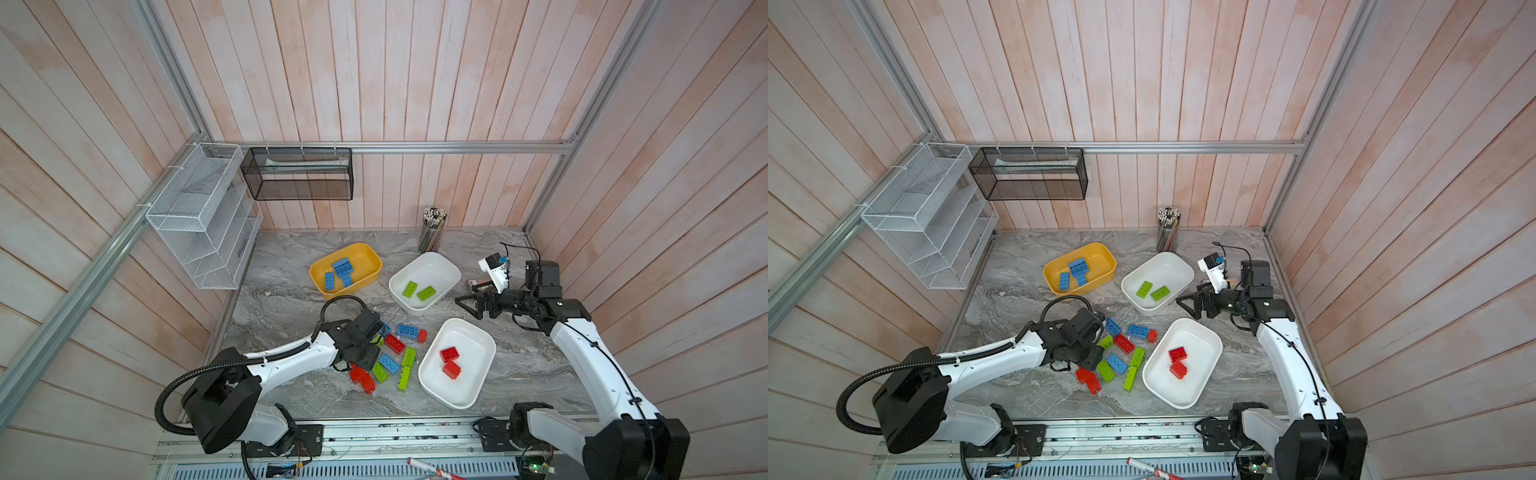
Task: Sort the legos into containers by color
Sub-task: 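Return the left gripper to the pile and grasp another red brick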
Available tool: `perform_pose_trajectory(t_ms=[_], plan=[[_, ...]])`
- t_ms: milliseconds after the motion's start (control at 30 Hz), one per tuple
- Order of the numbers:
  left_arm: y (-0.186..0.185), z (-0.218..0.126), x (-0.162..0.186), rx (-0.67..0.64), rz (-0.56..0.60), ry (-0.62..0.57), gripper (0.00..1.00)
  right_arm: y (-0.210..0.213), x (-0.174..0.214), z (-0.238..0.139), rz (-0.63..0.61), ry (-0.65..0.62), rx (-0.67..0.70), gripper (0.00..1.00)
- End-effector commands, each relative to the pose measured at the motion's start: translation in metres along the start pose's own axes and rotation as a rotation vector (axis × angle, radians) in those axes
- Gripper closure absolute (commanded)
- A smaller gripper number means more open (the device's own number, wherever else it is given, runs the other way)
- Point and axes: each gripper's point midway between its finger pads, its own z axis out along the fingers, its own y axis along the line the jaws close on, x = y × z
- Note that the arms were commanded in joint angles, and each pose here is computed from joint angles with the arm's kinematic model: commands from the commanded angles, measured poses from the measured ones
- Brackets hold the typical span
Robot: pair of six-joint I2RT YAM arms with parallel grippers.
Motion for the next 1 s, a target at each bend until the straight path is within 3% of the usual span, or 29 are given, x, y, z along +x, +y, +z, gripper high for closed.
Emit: perform_pose_trajectory(t_ms=[0,267,467,733,967], plan=[[0.005,0.009,0.001,-0.010,-0.024,-0.002,0.45,0.007,0.001,-0.001,-0.015,-0.006,-0.025,0.02],[-0.002,0.021,0.013,0.028,-0.023,0.057,0.49,0.008,0.004,-0.001,-0.011,0.002,-0.028,0.02],[0.011,0.022,0.020,-0.041,-0.070,0.078,0.49,0.007,0.005,0.000,-0.007,0.004,-0.027,0.02],[0.011,0.020,0.029,-0.035,-0.094,0.094,0.47,0.007,0.006,0.002,-0.002,0.004,-0.039,0.02],[0.025,0.021,0.039,-0.105,-0.147,0.109,0.53,0.007,0.008,0.003,0.002,0.007,-0.042,0.02]])
